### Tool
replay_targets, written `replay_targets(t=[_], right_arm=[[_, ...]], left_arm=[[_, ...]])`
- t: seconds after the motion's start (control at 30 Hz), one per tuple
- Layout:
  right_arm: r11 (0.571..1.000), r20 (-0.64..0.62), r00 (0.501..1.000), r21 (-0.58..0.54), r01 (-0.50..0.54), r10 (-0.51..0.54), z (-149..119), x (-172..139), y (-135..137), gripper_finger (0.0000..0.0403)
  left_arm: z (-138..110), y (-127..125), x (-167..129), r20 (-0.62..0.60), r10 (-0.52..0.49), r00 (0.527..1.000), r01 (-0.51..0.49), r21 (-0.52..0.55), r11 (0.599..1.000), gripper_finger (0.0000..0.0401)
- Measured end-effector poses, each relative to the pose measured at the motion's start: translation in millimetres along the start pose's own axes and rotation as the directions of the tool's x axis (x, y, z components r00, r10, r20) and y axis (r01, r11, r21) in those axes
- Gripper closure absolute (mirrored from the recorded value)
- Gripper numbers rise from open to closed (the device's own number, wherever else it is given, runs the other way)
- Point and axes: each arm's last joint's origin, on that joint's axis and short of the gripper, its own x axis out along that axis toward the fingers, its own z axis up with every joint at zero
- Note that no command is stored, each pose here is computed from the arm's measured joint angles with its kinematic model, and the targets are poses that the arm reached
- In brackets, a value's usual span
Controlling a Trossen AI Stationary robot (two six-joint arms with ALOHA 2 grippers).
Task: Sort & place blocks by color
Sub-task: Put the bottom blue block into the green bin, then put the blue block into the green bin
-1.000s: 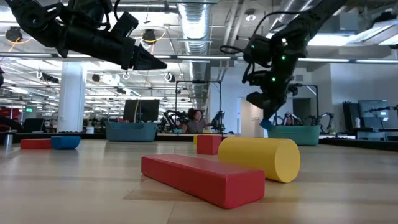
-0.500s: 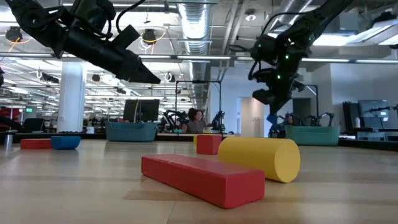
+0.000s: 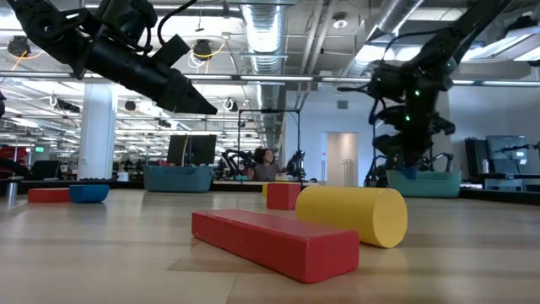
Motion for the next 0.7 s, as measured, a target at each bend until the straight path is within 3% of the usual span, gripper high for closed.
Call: replay_targets(t=[0.17,0.37,0.57,0.7], right_arm=[[0.998,0.002,1.0,0.057,-0.017,0.017,-2.5,10.2,-7.4,0.0378],[0.991,0.077,0.99,0.041,-0.124,0.121,8.3,10.5,-3.9,0.032],[0.993,0.048,0.993,0.04,-0.111,0.109,4.8,10.0,-3.8,0.0267],[0.987,0.069,0.986,0.042,-0.155,0.152,1.9,1.1,9.1,0.0234]], left_arm=[[4.7,1.0,-0.1,0.049,0.003,0.999,-0.004,0.021,1.0,0.0253],[8.2,1.4,-0.3,0.086,-0.005,0.996,0.001,0.045,0.999,0.0253],[7.5,1.2,-0.3,0.08,-0.007,0.997,0.003,0.06,0.998,0.0253],[5.2,0.6,-0.1,0.057,-0.014,0.998,0.011,0.047,0.999,0.0253]])
